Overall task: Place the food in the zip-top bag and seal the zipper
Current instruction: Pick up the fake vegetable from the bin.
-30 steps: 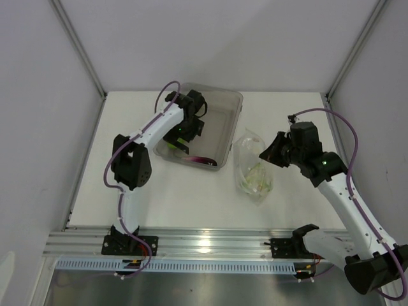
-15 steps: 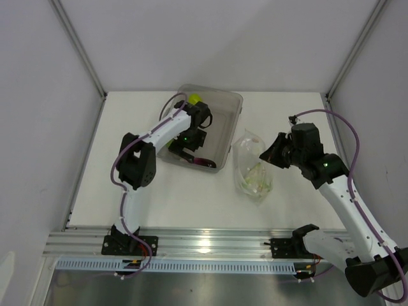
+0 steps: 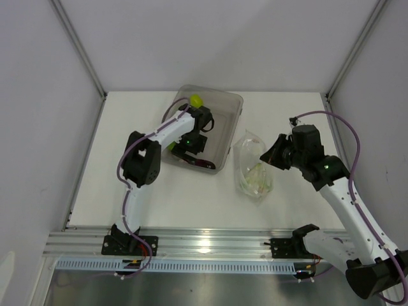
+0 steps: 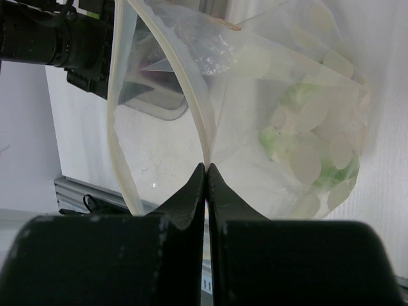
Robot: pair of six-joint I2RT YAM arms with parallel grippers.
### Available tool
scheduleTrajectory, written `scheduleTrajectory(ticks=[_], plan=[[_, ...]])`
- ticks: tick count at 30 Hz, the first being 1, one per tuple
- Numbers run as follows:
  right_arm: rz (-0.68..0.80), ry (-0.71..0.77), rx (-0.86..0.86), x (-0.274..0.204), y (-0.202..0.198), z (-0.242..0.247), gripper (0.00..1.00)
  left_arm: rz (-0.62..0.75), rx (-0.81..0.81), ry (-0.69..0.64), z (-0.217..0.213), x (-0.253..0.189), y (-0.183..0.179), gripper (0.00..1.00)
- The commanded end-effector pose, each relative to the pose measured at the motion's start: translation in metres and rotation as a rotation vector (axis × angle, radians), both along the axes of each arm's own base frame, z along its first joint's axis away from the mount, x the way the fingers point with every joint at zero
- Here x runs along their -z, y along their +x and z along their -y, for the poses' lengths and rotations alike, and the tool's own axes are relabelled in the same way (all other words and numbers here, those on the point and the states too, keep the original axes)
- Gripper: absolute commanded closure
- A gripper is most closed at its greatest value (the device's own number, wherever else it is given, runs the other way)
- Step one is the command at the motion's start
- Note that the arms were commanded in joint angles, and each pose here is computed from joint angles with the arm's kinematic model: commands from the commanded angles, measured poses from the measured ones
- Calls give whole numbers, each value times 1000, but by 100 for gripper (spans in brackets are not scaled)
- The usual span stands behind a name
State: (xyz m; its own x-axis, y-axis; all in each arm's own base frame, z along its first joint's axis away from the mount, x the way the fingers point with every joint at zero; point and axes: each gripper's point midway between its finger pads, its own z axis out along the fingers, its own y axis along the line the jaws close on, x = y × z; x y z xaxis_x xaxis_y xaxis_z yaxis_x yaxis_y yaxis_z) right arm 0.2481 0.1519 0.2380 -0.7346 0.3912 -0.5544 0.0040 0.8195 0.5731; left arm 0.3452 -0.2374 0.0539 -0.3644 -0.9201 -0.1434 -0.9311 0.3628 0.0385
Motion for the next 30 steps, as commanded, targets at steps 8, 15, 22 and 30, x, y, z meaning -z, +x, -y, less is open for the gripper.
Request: scheduleTrajectory(ticks=[8, 15, 22, 30], plan=[[32, 18, 1, -7, -2, 1, 100, -77, 4, 72, -2, 17, -21, 25], [34, 17, 4, -8, -1, 1, 100, -66, 35, 92, -2, 19, -22, 44], [34, 21, 9, -9, -1, 1, 100, 40, 100, 112, -3, -6, -13, 68], [39, 23, 18, -12, 0, 2, 100, 262, 240, 138, -2, -74, 5, 99]])
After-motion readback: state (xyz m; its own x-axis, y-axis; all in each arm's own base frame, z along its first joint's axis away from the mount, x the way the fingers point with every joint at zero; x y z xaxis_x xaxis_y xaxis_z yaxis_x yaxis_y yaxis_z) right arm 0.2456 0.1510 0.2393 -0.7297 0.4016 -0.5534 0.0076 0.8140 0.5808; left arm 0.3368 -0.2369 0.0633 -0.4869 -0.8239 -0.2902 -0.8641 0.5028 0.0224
